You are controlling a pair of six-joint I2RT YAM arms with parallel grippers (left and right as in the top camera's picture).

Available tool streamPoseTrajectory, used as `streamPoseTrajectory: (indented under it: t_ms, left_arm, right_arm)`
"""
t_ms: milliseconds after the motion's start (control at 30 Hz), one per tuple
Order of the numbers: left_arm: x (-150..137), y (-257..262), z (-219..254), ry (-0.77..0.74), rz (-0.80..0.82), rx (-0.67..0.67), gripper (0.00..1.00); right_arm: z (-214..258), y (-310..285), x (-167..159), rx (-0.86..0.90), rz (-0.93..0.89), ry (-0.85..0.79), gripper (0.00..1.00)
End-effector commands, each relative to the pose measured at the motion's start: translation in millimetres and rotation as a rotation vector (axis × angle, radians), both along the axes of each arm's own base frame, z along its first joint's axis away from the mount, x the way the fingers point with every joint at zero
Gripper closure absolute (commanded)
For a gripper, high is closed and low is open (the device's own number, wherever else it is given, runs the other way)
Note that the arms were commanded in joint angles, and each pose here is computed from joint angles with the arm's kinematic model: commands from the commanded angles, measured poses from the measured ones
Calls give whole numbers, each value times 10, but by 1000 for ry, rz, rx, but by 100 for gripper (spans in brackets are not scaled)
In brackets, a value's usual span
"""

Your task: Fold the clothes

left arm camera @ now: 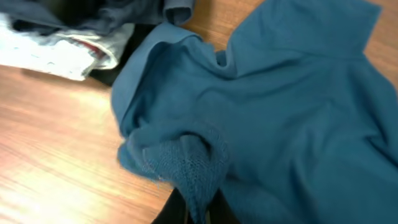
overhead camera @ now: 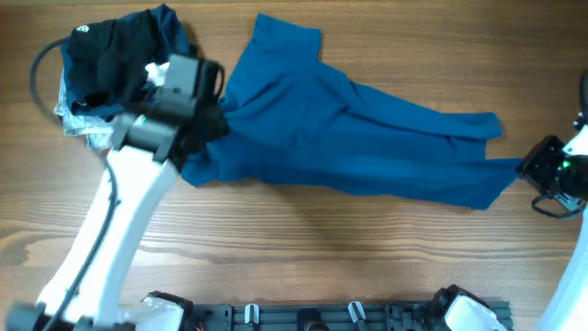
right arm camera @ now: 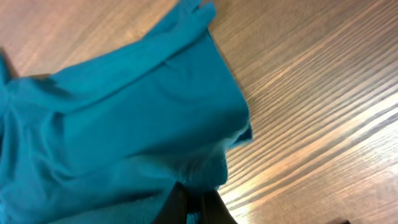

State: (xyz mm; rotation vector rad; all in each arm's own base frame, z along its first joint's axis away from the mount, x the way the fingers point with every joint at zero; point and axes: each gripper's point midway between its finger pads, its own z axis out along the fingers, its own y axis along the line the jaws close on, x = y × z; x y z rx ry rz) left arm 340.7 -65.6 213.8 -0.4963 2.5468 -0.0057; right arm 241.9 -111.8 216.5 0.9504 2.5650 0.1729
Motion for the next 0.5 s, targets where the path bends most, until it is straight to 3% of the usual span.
streamPoseTrajectory:
  t_ms: [0,467]
  left_arm:
    - [254,36,-153,-2,20,60,96]
    - [660,-11,-758,52,39,123,96]
  right_arm:
    - [-304,-100,30,17,-42,57,96]
    - [-1078,-330,419,71,-38,127,96]
